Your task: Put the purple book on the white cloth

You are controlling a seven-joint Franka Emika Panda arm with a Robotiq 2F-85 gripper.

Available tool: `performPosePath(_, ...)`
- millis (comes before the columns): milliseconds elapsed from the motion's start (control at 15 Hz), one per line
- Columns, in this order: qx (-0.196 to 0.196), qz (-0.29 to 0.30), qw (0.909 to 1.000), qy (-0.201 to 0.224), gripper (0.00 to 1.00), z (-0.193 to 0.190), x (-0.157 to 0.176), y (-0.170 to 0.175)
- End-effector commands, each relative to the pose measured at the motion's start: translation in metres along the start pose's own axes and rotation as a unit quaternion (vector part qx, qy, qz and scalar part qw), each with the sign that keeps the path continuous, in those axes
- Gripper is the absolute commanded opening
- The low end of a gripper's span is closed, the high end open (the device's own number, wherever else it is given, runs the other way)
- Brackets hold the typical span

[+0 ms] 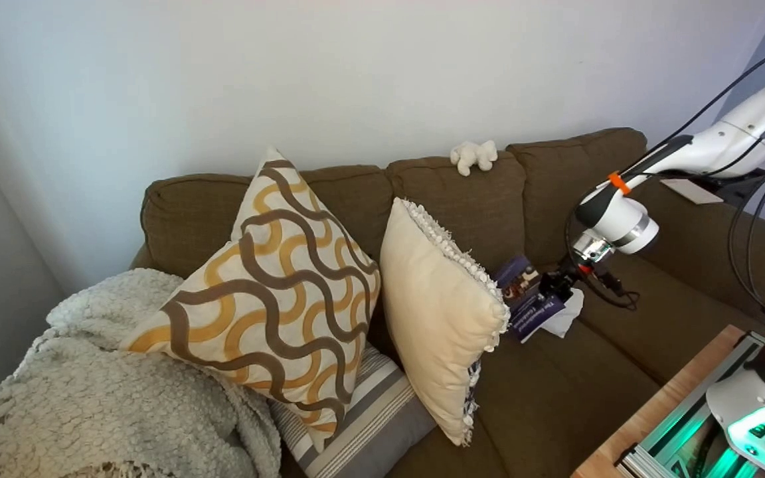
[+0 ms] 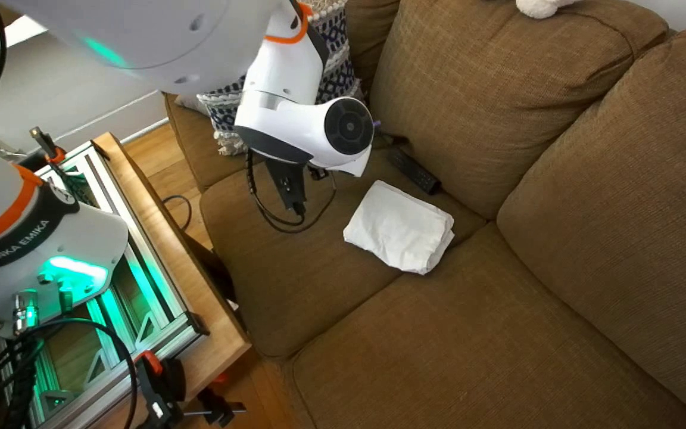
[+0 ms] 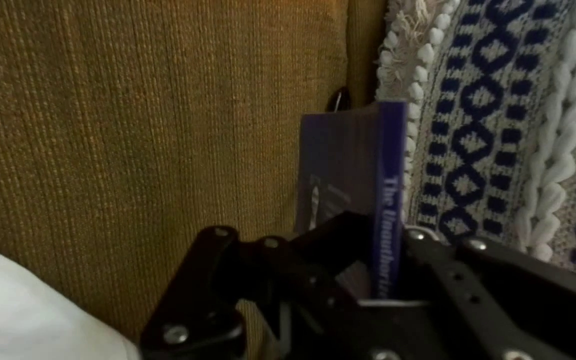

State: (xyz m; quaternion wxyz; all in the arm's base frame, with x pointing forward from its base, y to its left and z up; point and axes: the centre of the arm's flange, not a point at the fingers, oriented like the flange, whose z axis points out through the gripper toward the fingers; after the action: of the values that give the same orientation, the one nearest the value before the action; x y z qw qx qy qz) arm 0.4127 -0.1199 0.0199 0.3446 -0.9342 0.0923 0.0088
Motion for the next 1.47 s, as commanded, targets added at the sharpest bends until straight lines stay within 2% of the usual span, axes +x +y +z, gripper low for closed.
performPosePath(0, 0.028, 0.048, 0.9953, 0.08, 0.03, -0.068, -0.038, -0.006)
performPosePath(200, 0.036, 0.1, 0.9841, 0.142, 0.03, -0.095, -0.041, 0.008)
performPosePath(467, 0.029, 0.179, 0.9607, 0.21, 0.03, -0.112, -0.031, 0.041)
performPosePath(533, 0.027, 0.185, 0.9642, 0.188, 0.03, -0.108, -0.032, 0.044)
performPosePath(600, 0.018, 0.159, 0.9689, 0.189, 0.12, -0.117, -0.033, 0.04)
performPosePath(667, 0.022, 0.17, 0.9672, 0.187, 0.12, -0.114, -0.035, 0.043)
performPosePath(733, 0.025, 0.175, 0.9666, 0.185, 0.03, -0.112, -0.035, 0.043)
performPosePath(867, 0.039, 0.238, 0.9437, 0.226, 0.03, -0.103, -0.023, 0.045)
performPosePath(1067, 0.029, 0.3, 0.9136, 0.273, 0.03, -0.094, -0.005, 0.056)
performPosePath(1133, 0.025, 0.313, 0.9082, 0.277, 0.03, -0.088, 0.0, 0.059)
performPosePath(1400, 0.023, 0.33, 0.9042, 0.271, 0.03, -0.052, 0.029, 0.063)
